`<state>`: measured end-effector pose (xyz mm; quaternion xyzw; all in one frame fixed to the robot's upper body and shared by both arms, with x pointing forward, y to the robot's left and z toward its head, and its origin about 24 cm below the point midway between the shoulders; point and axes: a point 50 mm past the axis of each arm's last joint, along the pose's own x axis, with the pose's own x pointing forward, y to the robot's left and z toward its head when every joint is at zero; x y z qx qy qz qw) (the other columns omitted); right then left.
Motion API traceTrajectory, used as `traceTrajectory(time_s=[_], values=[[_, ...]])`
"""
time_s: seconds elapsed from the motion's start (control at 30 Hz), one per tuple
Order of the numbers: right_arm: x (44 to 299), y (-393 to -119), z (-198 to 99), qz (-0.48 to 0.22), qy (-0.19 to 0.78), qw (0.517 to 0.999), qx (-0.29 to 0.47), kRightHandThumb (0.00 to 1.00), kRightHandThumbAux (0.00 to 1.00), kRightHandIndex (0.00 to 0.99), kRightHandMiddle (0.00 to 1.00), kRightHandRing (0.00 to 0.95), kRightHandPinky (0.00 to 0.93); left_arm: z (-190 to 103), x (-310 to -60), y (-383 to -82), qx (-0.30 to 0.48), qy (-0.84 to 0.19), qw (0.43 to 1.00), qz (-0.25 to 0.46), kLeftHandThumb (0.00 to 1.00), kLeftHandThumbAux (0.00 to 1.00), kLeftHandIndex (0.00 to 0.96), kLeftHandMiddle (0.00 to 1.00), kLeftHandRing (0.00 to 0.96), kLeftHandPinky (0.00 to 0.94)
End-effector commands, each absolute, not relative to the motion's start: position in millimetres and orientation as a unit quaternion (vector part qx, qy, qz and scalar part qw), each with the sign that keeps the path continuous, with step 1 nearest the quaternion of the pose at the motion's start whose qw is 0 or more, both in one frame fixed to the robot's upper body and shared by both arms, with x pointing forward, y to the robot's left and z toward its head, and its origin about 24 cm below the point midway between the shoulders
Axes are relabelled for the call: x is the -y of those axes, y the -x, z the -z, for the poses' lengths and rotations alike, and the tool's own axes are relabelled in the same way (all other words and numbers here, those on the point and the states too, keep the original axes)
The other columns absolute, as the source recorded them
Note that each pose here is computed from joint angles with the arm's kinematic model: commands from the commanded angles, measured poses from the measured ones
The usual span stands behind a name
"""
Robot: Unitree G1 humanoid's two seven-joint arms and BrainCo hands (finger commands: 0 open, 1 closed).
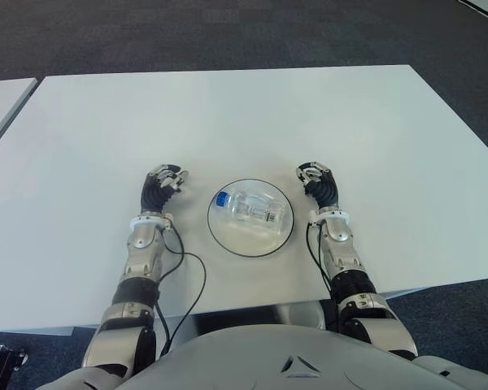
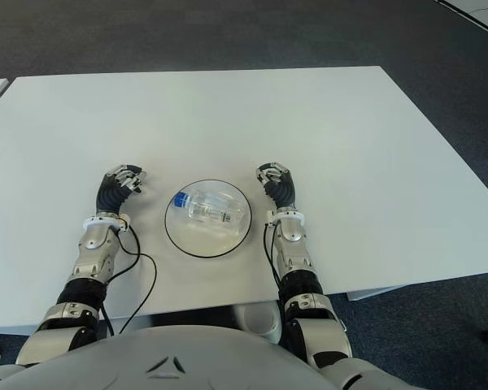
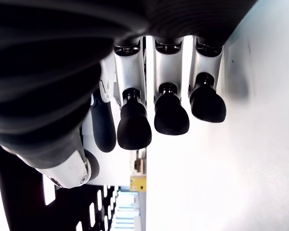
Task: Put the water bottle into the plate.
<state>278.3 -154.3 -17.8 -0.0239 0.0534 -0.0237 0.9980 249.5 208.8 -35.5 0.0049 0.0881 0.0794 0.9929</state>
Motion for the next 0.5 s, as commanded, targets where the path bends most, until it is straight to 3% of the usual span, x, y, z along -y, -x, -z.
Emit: traceTrajectory(time_s=[0.03, 0.5], values=[[156.3, -263.9, 38.9, 0.028, 0.021, 0.993, -0.108, 0.702, 0.727, 0.439, 0.819, 0.798, 0.781, 61.4, -202.1, -230.5, -0.158, -0.003, 0.983, -0.091, 0.707, 0.714, 0.435, 0.653, 0.641, 0.618], [154.9, -263.5, 38.7, 0.023, 0.024, 0.993, -0.111, 0.701, 0.727, 0.439, 0.820, 0.799, 0.781, 64.1, -194.5, -225.7, -0.168, -0.004, 0.981, -0.097, 0.708, 0.715, 0.435, 0.671, 0.653, 0.632]])
